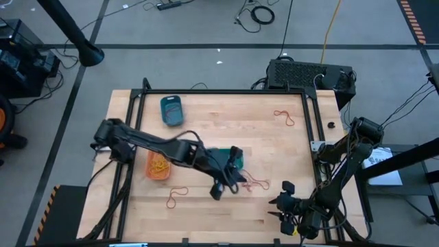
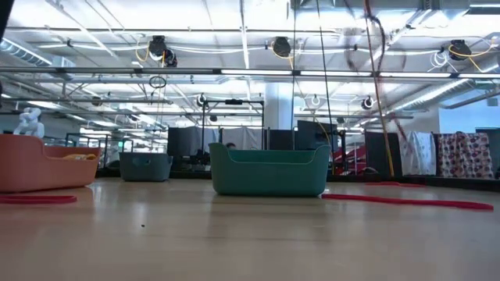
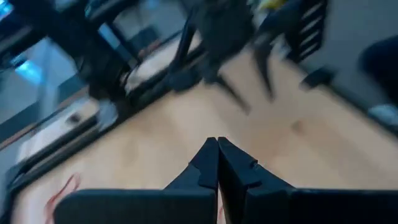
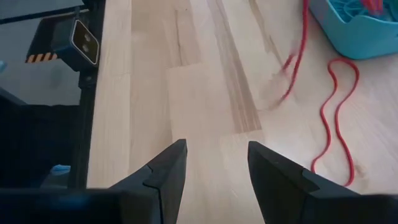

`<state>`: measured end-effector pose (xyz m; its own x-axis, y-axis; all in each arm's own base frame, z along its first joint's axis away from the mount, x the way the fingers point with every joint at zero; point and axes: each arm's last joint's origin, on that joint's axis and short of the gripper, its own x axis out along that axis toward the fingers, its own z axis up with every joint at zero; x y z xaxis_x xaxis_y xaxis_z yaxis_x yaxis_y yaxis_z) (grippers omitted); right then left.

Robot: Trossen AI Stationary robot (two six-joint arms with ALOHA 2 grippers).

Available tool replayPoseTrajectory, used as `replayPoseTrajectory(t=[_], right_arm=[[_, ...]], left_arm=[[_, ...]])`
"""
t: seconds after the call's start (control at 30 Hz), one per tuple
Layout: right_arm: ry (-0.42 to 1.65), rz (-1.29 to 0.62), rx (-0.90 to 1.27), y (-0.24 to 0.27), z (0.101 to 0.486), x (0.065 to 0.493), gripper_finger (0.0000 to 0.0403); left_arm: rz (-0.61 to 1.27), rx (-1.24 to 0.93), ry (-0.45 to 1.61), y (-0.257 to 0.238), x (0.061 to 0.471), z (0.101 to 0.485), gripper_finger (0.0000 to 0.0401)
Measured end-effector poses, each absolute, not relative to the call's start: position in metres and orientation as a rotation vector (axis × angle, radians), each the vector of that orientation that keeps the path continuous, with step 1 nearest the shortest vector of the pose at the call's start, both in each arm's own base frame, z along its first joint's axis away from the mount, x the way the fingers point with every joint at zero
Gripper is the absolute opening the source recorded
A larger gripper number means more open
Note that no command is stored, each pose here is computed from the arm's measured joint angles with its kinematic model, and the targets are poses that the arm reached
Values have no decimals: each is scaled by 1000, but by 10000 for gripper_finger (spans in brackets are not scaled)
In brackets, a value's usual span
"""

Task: Sort rubber bands into baskets
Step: Put the red rubber band into the blue bin

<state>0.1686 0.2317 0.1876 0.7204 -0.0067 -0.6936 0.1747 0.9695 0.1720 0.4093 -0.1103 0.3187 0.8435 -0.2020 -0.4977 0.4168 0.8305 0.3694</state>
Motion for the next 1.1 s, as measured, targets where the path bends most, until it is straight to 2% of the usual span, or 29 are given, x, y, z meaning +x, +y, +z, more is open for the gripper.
replayPoseTrajectory(t=[0.17, 0.43, 0.53, 0.77, 1.1], right_arm=[[765, -102, 225, 231, 187, 168, 164], [767, -104, 220, 231, 187, 168, 164], [767, -104, 222, 231, 187, 168, 164], [761, -109, 245, 232, 188, 169, 164], [743, -120, 234, 231, 188, 169, 164]], left_arm=[[-462, 426, 333, -102, 394, 351, 2], [-482, 263, 97, -88, 399, 380, 2], [-437, 259, 83, -76, 397, 391, 2], [-61, 334, 358, -18, 374, 407, 2], [332, 223, 928, 104, 317, 377, 1]])
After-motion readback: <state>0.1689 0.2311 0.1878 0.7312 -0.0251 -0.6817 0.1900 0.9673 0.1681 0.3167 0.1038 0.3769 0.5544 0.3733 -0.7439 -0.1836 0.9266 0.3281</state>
